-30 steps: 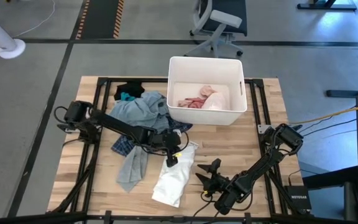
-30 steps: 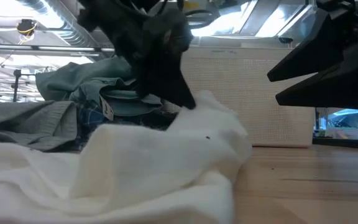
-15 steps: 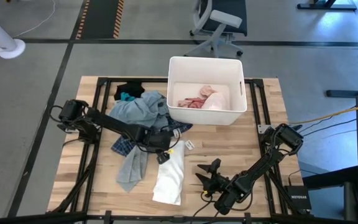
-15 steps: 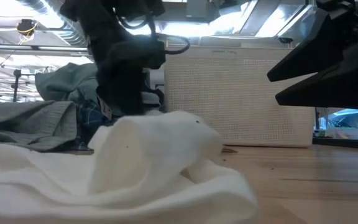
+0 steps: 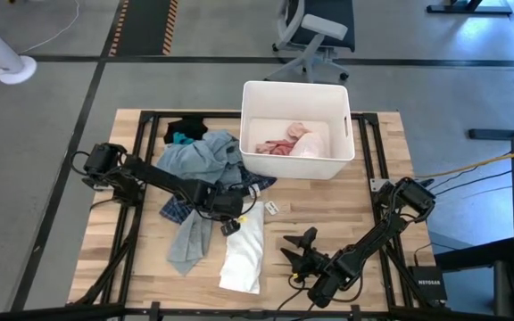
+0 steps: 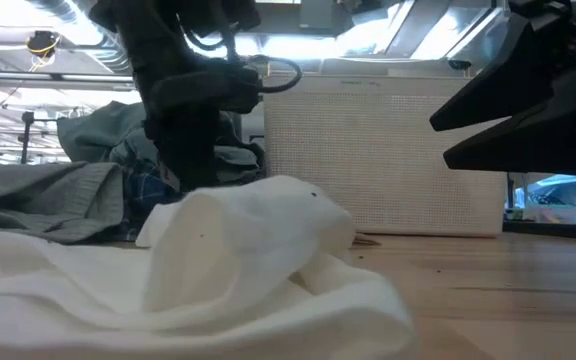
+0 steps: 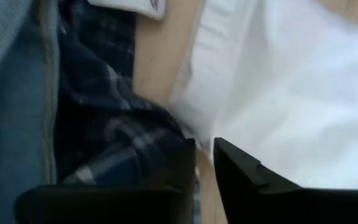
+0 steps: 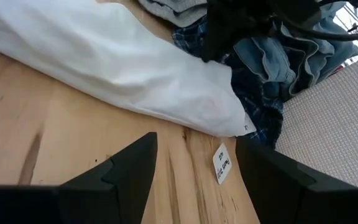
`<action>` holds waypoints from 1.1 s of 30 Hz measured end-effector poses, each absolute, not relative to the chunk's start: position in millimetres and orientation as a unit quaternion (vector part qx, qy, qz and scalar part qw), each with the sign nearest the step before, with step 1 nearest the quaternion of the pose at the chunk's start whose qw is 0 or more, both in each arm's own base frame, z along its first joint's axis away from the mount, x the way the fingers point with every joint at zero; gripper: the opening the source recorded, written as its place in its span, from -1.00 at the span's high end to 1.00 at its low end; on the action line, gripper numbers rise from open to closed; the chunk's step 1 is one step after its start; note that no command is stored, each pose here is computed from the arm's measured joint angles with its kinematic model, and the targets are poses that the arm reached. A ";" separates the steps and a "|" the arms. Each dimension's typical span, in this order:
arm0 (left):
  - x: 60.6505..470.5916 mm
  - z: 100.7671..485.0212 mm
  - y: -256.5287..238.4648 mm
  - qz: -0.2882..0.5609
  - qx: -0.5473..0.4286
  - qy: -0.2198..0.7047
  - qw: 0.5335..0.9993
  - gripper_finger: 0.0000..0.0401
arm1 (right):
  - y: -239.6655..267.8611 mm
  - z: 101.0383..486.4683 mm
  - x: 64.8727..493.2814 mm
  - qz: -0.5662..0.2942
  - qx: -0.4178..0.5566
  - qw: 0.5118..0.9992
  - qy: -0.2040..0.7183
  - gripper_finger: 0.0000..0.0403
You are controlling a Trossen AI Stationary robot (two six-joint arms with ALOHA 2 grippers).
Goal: Sort clothes
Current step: Put the white boxer into the white laundry bin
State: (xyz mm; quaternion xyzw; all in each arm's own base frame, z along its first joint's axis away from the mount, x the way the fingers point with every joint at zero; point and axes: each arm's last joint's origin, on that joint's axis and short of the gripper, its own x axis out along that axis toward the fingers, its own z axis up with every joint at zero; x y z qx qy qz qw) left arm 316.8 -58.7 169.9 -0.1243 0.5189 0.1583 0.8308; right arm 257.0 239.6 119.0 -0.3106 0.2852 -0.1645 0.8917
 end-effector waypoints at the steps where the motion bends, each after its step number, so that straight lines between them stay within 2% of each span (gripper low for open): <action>1: 315.8 169.3 -58.8 0.150 -0.126 0.527 0.827 0.68 | 239.6 119.0 257.0 -0.165 -0.310 0.892 0.285 -0.18; 7: 312.1 173.0 -58.6 0.137 -0.119 0.554 0.812 0.41 | 239.6 119.0 257.0 -0.165 -0.310 0.892 0.285 -0.18; 10: 308.7 188.5 -71.6 0.112 -0.110 0.536 0.829 0.35 | 239.6 119.0 257.0 -0.165 -0.310 0.892 0.285 -0.18; 13: 306.4 203.1 -100.7 0.045 -0.085 0.493 0.865 0.33 | 239.6 119.0 257.0 -0.165 -0.310 0.892 0.285 -0.18; 17: 298.9 206.5 -145.6 -0.046 -0.041 0.455 0.888 0.35 | 239.6 119.0 257.0 -0.165 -0.310 0.892 0.285 -0.18; 23: 283.6 190.2 -200.7 -0.153 0.055 0.430 0.888 0.36 | 239.5 119.2 257.5 -0.165 -0.309 0.892 0.284 -0.18; 27: 280.3 175.5 -219.7 -0.172 0.070 0.426 0.886 0.36 | 237.4 119.2 259.5 -0.169 -0.307 0.892 0.286 -0.18; 33: 280.9 155.0 -225.2 -0.145 0.097 0.438 0.882 0.36 | 234.4 118.9 262.2 -0.171 -0.304 0.891 0.290 -0.18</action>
